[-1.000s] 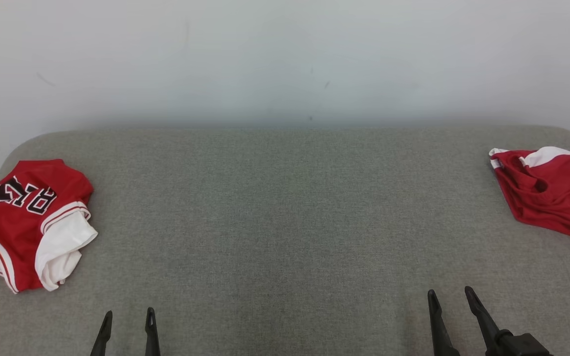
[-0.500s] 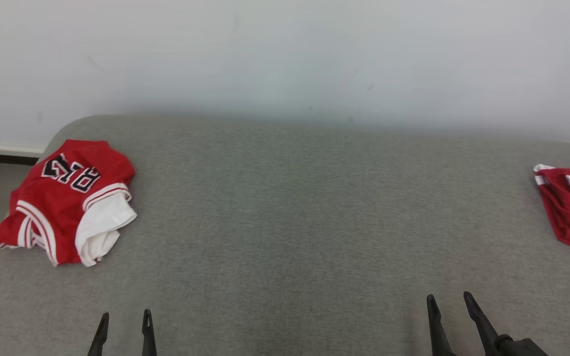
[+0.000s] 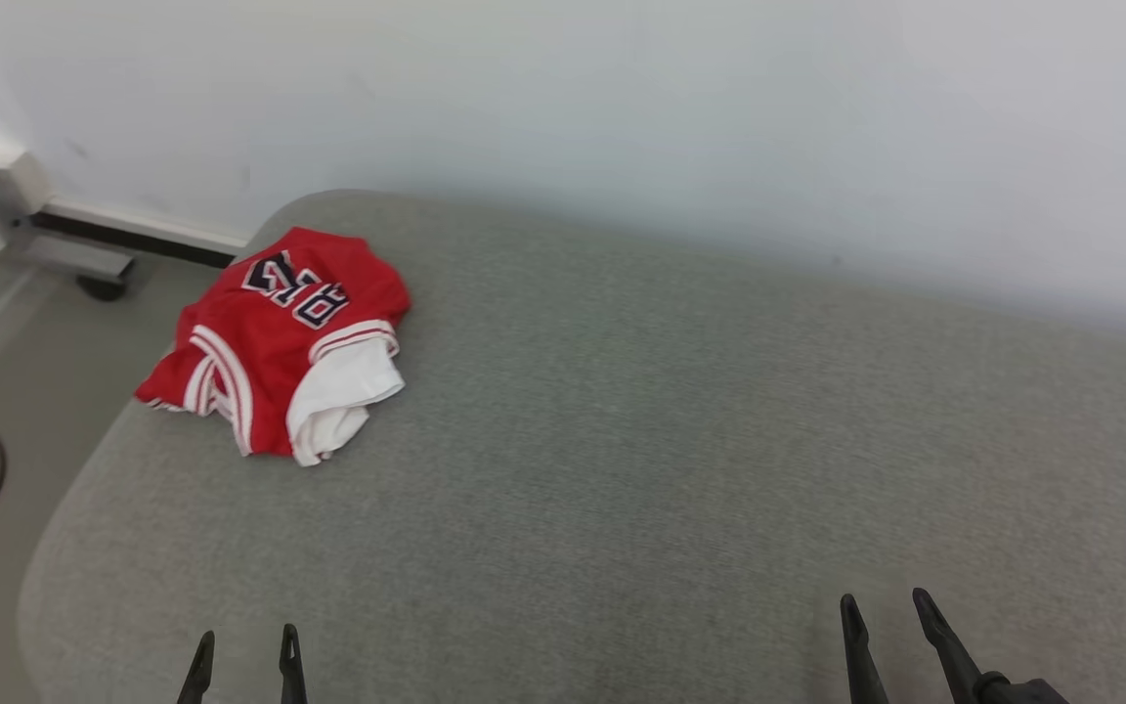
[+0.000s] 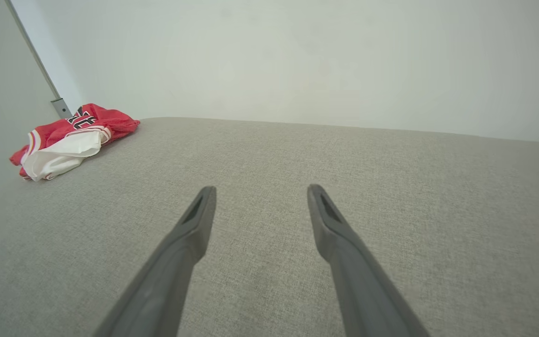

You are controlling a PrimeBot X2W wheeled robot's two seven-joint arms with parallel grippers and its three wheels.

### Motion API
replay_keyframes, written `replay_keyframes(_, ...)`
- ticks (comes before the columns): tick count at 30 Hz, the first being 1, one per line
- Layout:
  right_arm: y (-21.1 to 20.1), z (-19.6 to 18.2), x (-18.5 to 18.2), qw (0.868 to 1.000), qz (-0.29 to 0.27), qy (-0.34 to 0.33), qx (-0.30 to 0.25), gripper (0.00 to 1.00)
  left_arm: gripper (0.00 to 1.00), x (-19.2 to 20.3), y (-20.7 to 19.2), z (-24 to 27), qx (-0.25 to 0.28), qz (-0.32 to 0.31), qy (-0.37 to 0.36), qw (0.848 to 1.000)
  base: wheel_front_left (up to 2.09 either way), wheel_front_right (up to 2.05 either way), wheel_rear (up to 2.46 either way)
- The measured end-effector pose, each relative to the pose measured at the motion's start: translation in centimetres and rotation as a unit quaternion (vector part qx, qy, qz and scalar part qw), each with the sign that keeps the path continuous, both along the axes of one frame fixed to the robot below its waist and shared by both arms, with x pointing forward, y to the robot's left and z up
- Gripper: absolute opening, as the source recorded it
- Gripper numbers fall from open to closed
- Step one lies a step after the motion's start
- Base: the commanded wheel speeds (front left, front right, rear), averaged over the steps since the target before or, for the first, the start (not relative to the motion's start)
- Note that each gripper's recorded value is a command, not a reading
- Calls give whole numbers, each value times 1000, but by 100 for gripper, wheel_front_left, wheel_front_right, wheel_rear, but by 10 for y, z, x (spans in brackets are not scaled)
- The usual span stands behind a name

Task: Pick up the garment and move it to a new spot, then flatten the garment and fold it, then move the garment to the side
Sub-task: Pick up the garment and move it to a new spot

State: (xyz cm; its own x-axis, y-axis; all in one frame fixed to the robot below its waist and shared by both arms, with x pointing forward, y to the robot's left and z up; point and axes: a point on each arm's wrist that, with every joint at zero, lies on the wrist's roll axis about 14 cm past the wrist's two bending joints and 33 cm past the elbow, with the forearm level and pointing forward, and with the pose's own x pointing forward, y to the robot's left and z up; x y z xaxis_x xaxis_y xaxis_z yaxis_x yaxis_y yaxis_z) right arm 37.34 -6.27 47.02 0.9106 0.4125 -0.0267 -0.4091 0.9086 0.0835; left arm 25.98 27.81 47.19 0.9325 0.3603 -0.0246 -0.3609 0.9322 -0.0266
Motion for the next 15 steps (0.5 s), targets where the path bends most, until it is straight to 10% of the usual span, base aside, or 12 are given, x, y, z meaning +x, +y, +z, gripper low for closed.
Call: replay_keyframes(15,61,0,4,996,90,0,0,100,100,-52,38,0,-3,95,-2,995,0,0,0)
